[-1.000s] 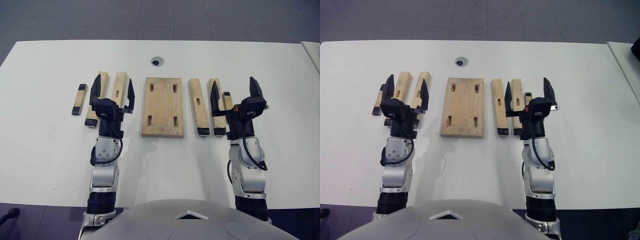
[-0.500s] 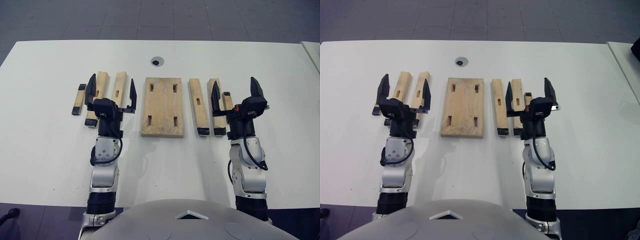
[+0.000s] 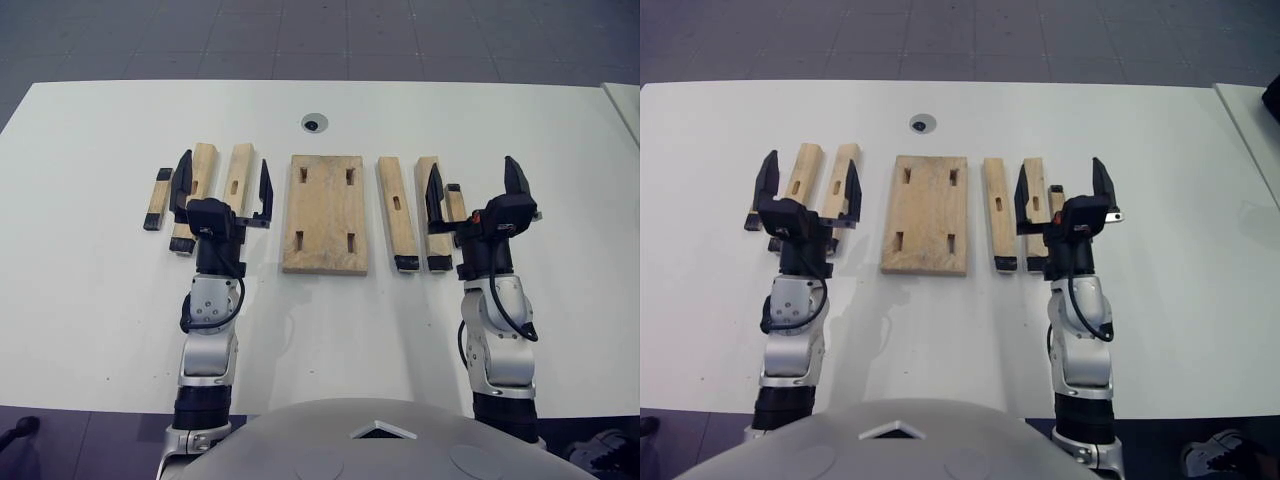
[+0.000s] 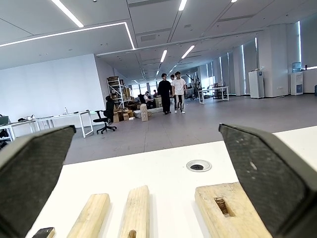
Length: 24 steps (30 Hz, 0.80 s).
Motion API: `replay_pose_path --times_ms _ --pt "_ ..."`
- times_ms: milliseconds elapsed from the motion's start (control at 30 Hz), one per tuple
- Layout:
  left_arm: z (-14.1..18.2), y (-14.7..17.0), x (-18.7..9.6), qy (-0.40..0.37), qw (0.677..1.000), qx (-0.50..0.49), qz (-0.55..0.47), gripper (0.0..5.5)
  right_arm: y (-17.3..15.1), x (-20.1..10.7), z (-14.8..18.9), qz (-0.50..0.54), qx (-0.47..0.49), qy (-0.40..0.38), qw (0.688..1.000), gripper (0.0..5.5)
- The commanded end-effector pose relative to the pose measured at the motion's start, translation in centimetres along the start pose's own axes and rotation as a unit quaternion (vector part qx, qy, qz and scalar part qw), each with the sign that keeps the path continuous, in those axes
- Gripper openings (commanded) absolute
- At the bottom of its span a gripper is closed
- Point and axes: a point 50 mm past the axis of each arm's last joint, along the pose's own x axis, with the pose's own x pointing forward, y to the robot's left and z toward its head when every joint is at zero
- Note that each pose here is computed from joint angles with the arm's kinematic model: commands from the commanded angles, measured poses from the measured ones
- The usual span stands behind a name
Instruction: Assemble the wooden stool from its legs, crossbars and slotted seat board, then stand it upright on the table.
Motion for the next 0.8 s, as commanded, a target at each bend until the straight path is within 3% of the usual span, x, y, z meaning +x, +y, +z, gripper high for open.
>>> replay_pose_path --times_ms 33,267,800 --pt "-0.1 0.0 0.0 0.007 1.0 0.003 -0.003 5.39 -0.3 -0.2 -0.3 -0.008 -0.002 0.012 1.0 5.4" --pt "-0.1 0.1 0.0 0.009 1.0 0.004 -0.004 5.39 -1.0 -0.4 -0.7 -0.031 -0.002 0.028 0.999 5.4" --pt "-0.3 0.2 -0.3 0.019 1.0 0.004 -0.003 5.39 -5.1 -3.7 -6.2 -0.082 -0.006 0.182 0.98 5.4"
